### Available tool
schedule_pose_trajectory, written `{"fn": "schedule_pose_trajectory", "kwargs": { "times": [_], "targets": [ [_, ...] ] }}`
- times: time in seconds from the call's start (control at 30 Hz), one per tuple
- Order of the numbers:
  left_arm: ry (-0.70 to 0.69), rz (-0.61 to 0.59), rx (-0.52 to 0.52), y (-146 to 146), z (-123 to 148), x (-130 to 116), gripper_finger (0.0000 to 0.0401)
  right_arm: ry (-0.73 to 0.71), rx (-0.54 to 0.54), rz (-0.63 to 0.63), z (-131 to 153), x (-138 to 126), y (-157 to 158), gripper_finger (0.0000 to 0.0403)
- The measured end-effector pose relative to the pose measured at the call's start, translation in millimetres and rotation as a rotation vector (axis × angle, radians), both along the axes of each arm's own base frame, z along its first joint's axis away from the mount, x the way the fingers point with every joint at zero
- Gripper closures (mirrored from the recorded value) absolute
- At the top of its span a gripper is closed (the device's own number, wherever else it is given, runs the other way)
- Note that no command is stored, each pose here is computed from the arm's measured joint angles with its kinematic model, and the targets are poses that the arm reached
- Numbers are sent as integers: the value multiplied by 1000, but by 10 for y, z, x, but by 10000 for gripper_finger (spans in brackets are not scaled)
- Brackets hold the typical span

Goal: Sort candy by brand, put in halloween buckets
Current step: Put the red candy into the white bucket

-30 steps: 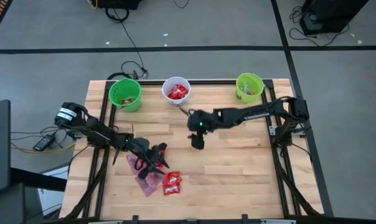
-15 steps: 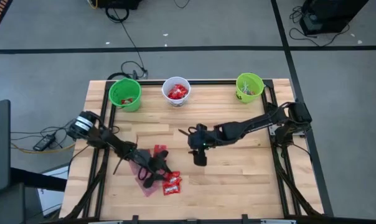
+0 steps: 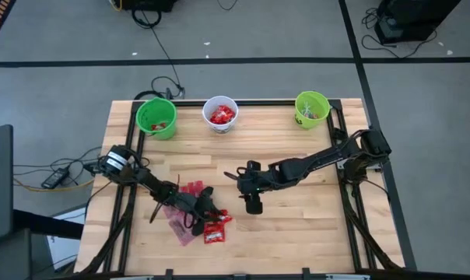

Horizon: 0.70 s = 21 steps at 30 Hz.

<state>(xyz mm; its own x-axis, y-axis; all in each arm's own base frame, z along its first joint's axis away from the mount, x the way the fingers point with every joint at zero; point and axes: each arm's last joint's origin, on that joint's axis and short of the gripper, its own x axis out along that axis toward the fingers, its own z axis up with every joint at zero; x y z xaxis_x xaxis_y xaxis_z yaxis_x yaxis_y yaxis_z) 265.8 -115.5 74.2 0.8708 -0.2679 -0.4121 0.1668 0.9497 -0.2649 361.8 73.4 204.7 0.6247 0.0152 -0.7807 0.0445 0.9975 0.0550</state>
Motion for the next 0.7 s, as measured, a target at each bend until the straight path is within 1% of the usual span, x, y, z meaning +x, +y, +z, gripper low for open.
{"fn": "schedule_pose_trajectory", "kwargs": {
  "times": [0.1,0.13,0.27,0.37,0.47,0.57,0.6,0.7],
  "targets": [
    [-31,3,-14,1,28,10,369,20,-8,4,-13,-22,24,170],
    [-41,5,-17,5,35,14,384,20,-5,6,-13,-25,37,173],
    [-86,60,-11,48,70,43,385,-36,40,38,-58,-25,106,187],
    [-136,87,39,73,105,63,388,-101,101,86,-111,-21,147,196],
    [-214,124,72,81,171,82,394,-126,148,124,-172,-39,158,202],
    [-284,142,95,84,236,95,395,-137,158,132,-221,-60,155,207],
    [-303,146,87,84,255,98,395,-139,156,129,-231,-64,153,209],
    [-320,154,80,86,275,102,395,-147,138,126,-245,-69,147,216]
  ]
}}
